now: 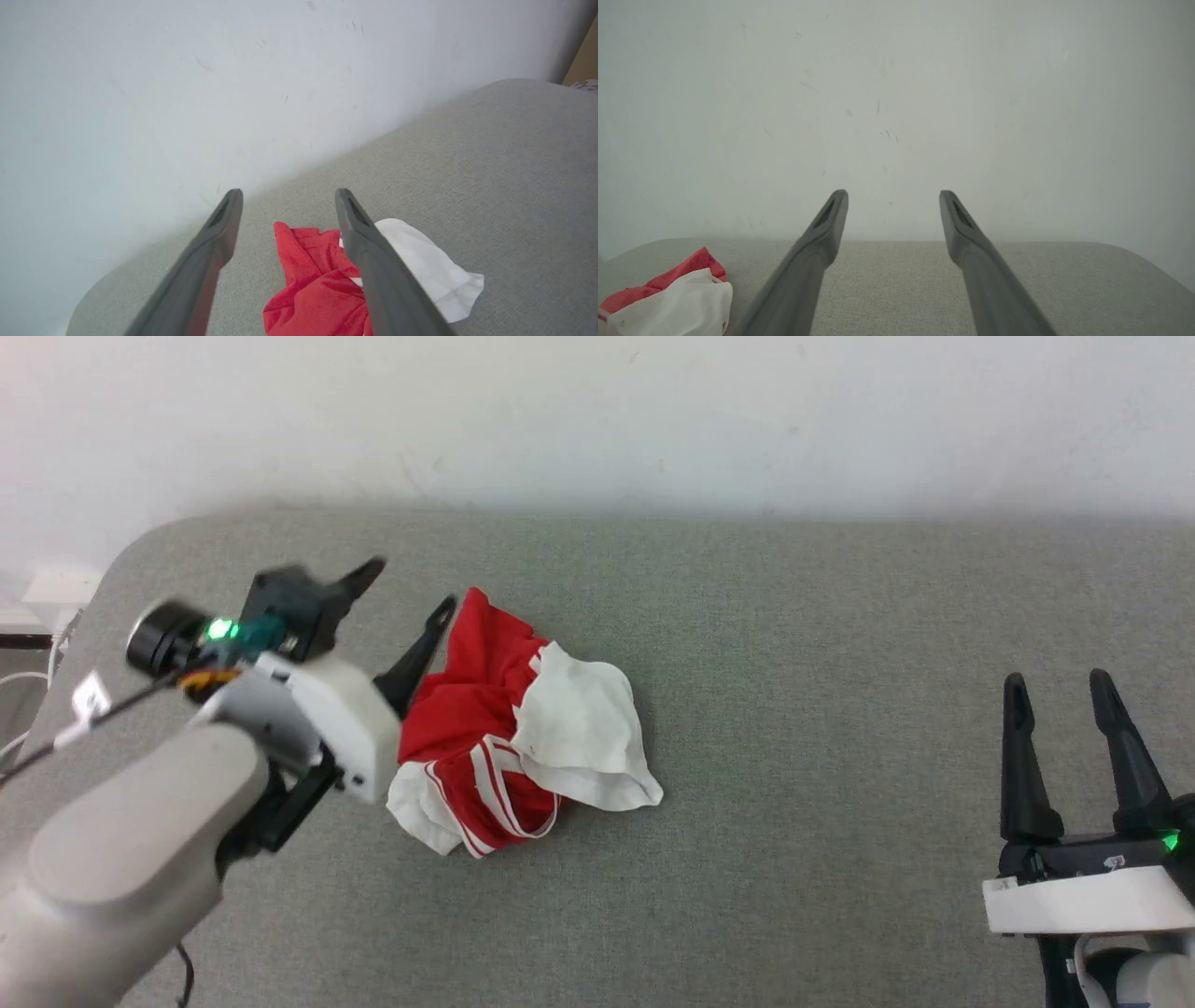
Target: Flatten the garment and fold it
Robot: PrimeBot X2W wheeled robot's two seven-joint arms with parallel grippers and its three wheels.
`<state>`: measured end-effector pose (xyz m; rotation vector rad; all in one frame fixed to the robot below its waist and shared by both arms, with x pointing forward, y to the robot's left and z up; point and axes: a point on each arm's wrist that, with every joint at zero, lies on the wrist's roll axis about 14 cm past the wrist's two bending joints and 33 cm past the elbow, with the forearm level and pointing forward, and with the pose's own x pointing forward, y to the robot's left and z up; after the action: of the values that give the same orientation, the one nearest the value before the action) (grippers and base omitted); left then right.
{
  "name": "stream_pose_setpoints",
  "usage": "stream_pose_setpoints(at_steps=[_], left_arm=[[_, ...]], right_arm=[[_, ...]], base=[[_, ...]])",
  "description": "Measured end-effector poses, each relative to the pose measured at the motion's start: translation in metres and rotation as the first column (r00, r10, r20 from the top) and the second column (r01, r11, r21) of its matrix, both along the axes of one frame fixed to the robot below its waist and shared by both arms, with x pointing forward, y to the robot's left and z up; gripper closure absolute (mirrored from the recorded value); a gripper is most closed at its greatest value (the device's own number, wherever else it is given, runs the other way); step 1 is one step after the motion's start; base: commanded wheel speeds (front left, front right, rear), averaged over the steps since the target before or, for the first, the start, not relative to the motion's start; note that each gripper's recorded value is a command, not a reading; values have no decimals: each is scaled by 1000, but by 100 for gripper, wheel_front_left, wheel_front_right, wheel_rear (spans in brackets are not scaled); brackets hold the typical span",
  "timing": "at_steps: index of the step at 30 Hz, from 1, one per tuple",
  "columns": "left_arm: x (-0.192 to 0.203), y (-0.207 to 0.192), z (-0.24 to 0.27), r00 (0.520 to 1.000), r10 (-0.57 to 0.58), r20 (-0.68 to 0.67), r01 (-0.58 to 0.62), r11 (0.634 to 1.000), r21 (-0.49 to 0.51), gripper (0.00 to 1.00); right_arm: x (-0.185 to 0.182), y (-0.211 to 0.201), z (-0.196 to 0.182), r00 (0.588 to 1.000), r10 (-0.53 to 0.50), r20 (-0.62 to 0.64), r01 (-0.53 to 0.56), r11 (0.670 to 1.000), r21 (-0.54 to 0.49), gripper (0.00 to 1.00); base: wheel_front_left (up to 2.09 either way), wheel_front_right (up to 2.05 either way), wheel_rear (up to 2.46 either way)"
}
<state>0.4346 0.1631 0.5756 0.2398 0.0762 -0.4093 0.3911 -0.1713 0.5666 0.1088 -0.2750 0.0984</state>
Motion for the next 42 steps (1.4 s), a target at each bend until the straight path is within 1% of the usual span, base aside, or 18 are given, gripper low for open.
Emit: stream_pose_setpoints(at_steps=[1,4,6,8,10,12,14,17,18,20,23,24,27,30,32,36,41,42], left_arm=[[3,-7,8,1000,-29,8,29,999,15,0],[10,-35,17,990,-143,-5,142,980,136,0],[11,-59,16,974,-222,-46,226,962,152,0],[9,-78,0,947,-287,-142,311,930,194,0],[7,-88,-21,916,-311,-252,370,898,239,0],[4,-93,-42,881,-303,-364,406,879,250,0],[-2,-96,-64,831,-278,-482,436,864,252,0],[-10,-102,-87,763,-243,-599,478,836,269,0],[-14,-104,-94,737,-229,-636,498,820,282,0],[-28,-109,-108,684,-204,-700,557,766,321,0],[-56,-113,-134,597,-170,-784,644,684,342,0],[-61,-112,-141,580,-154,-800,662,661,353,0],[-64,-106,-158,563,-100,-820,690,603,401,0],[-58,-100,-173,579,-64,-813,696,559,451,0],[-50,-101,-180,584,-74,-808,695,561,450,0],[-43,-107,-189,567,-95,-818,710,560,427,0],[-34,-114,-192,550,-122,-826,717,575,393,0],[-33,-115,-191,553,-130,-823,716,579,390,31]], right_arm=[[0,1,0,1000,4,0,-4,1000,1,0],[-1,0,-1,1000,1,-4,-1,1000,1,0],[-2,-4,-3,1000,-11,-9,11,1000,0,0],[-2,-7,-5,1000,-22,-15,22,1000,0,0],[-2,-11,-7,999,-32,-20,32,999,0,0],[-2,-15,-7,999,-45,-21,45,999,4,0],[-2,-19,-7,998,-56,-22,56,998,4,0],[-2,-25,-10,997,-75,-30,75,997,1,0],[-1,-27,-10,996,-79,-30,79,997,2,0],[2,-30,-10,996,-89,-28,89,996,0,0],[6,-36,-11,994,-104,-31,104,995,2,0],[8,-37,-12,994,-108,-33,108,994,4,0],[12,-39,-15,993,-114,-40,115,993,5,0],[17,-41,-18,992,-117,-48,117,993,13,0],[18,-45,-21,990,-130,-58,131,991,10,0],[18,-55,-32,984,-157,-90,158,988,2,0],[19,-60,-42,978,-171,-115,172,985,-4,0],[19,-59,-42,979,-168,-117,169,986,-3,0]], base=[[0,0,0],[0,0,0],[0,0,0],[0,0,0],[0,0,0],[0,0,0],[0,0,0],[0,0,0],[0,0,0],[0,0,0],[0,0,0],[0,0,0],[0,0,0],[0,0,0],[0,0,0],[0,0,0],[0,0,0],[0,0,0]])
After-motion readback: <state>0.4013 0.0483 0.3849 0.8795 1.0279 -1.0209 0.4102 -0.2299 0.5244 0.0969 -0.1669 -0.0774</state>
